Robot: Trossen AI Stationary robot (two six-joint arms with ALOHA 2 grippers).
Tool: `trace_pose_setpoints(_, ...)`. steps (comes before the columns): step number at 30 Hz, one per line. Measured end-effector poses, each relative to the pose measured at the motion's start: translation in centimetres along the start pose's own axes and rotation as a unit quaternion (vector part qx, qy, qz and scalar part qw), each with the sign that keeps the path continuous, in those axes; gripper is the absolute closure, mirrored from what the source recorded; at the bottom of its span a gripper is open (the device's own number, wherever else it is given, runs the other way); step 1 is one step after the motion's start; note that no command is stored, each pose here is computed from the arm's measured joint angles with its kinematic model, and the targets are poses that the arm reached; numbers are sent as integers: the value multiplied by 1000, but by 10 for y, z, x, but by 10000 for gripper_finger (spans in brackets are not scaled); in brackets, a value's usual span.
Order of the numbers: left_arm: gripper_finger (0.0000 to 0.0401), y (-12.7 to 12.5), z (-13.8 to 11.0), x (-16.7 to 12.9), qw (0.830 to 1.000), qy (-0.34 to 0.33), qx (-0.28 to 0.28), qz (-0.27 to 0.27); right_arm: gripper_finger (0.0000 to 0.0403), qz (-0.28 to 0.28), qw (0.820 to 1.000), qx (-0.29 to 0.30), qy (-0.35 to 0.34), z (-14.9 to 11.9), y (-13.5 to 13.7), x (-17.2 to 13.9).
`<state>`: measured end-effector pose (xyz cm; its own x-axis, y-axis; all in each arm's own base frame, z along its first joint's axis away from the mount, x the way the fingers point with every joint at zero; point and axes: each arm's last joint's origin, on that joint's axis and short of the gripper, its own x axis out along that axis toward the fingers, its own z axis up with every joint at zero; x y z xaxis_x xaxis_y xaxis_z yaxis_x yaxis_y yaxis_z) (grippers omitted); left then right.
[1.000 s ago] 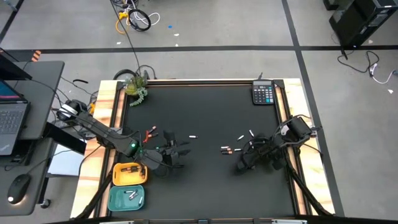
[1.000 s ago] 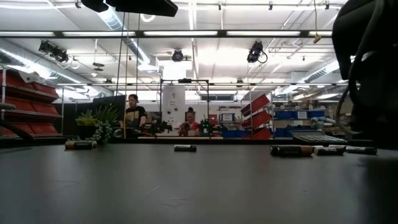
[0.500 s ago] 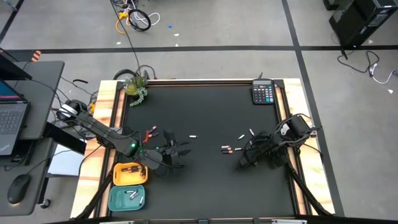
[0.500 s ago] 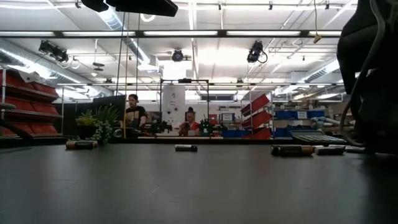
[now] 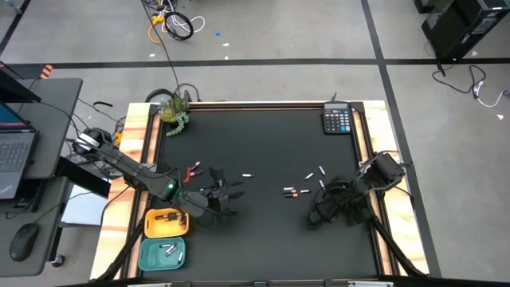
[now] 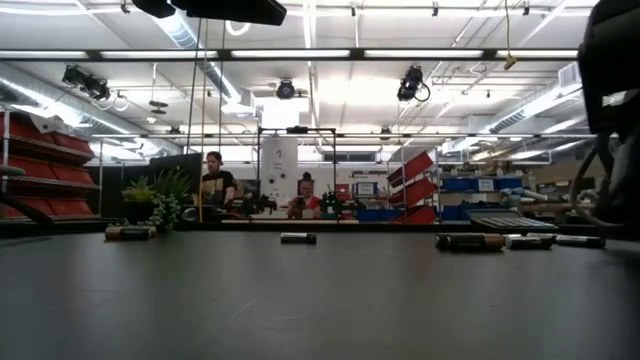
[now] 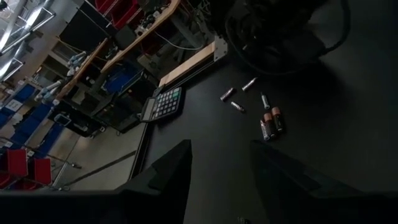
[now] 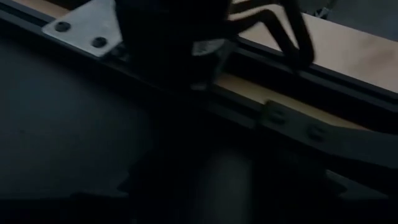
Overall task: Sort batteries
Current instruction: Put the black battery into the yellow bin
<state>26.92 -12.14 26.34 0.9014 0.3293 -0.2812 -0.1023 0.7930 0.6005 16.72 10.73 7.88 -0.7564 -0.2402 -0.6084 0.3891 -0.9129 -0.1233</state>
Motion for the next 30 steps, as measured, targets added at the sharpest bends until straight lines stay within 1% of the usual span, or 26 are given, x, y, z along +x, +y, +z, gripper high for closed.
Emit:
trace_pose_setpoints(10, 229, 3, 13, -4, 1000, -15, -3, -1, 143, -29, 999, -21, 14, -4, -20, -9)
trace_pose_setpoints(15, 229, 3, 13, -4, 1000, -14, -3, -1, 139, -35, 999, -32, 17, -4, -28, -12)
trace_pose_setpoints(17, 229, 3, 13, -4, 1000, -14, -4, -1, 140, -38, 998, -46, 15, -4, -30, -15)
trace_pose_setpoints(20, 229, 4, 13, -4, 1000, -14, -4, -1, 142, -36, 996, -86, -10, 2, -32, -26)
trace_pose_setpoints(22, 229, 4, 13, -4, 1000, -14, -4, -1, 142, -41, 991, -115, -59, 12, -32, -35)
trace_pose_setpoints(23, 229, 4, 13, -4, 1000, -14, -3, -1, 142, -41, 988, -137, -63, 14, -32, -39)
trace_pose_setpoints(24, 229, 3, 13, -4, 1000, -14, -3, -1, 141, -40, 985, -164, -45, 12, -31, -41)
trace_pose_setpoints(25, 229, 3, 12, -4, 1000, -12, -2, -1, 140, -26, 980, -192, -38, 13, -29, -39)
trace_pose_setpoints(27, 229, 3, 11, -4, 1000, -6, 5, -4, 139, 15, 968, -242, -63, 19, -25, -36)
trace_pose_setpoints(29, 229, 2, 9, -4, 1000, 0, 12, -6, 138, 21, 956, -290, -46, 15, -24, -40)
trace_pose_setpoints(30, 229, 2, 9, -4, 1000, 1, 13, -6, 137, 16, 951, -303, -55, 17, -24, -41)
